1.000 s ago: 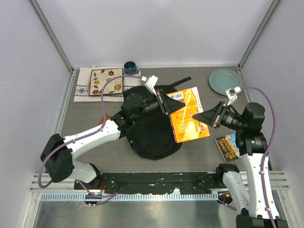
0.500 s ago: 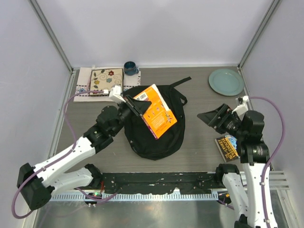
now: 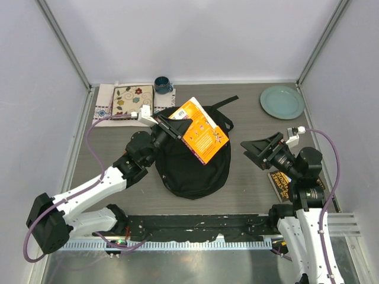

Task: Pack the student bag
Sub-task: Pick up the book from the center of the board.

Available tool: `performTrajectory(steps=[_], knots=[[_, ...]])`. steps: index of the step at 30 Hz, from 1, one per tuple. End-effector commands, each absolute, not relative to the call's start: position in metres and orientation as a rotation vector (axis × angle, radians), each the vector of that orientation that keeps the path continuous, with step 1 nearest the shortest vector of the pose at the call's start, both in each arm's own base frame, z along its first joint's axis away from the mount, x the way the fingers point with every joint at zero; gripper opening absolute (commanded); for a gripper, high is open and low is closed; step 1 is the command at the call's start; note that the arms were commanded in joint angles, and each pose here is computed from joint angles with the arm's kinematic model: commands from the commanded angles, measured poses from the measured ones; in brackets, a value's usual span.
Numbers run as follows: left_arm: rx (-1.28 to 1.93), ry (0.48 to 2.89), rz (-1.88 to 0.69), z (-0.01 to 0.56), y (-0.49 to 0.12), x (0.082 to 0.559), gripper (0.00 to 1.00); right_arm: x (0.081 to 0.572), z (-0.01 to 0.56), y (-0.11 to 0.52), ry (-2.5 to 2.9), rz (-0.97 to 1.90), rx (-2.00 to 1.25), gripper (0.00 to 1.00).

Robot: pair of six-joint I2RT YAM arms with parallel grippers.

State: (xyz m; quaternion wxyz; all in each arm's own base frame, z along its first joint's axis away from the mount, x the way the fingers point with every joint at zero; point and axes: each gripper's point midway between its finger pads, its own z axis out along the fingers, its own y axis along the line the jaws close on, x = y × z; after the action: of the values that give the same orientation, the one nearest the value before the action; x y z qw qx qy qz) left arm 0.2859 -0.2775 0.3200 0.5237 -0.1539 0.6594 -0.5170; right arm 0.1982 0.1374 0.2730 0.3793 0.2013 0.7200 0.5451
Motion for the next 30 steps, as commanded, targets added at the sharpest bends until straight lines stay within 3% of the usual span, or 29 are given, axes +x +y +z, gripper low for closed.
performTrajectory(steps=[1,13,24,27,30], knots=[[-0.376,1.381,-1.416,0.377,-0.281,0.279,0.00,0.204,0.279,0.152,1.822,1.449,0.473,0.84],[-0.373,1.364,-1.479,0.378,-0.289,0.278,0.00,0.205,0.277,0.221,1.717,1.639,0.417,0.86],[-0.417,1.348,-1.544,0.366,-0.289,0.276,0.00,0.225,0.295,0.237,1.614,1.635,0.420,0.86],[-0.424,1.343,-1.557,0.363,-0.288,0.275,0.00,0.229,0.295,0.235,1.588,1.634,0.442,0.81],[-0.435,1.356,-1.572,0.355,-0.288,0.272,0.00,0.232,0.300,0.233,1.554,1.642,0.459,0.59]])
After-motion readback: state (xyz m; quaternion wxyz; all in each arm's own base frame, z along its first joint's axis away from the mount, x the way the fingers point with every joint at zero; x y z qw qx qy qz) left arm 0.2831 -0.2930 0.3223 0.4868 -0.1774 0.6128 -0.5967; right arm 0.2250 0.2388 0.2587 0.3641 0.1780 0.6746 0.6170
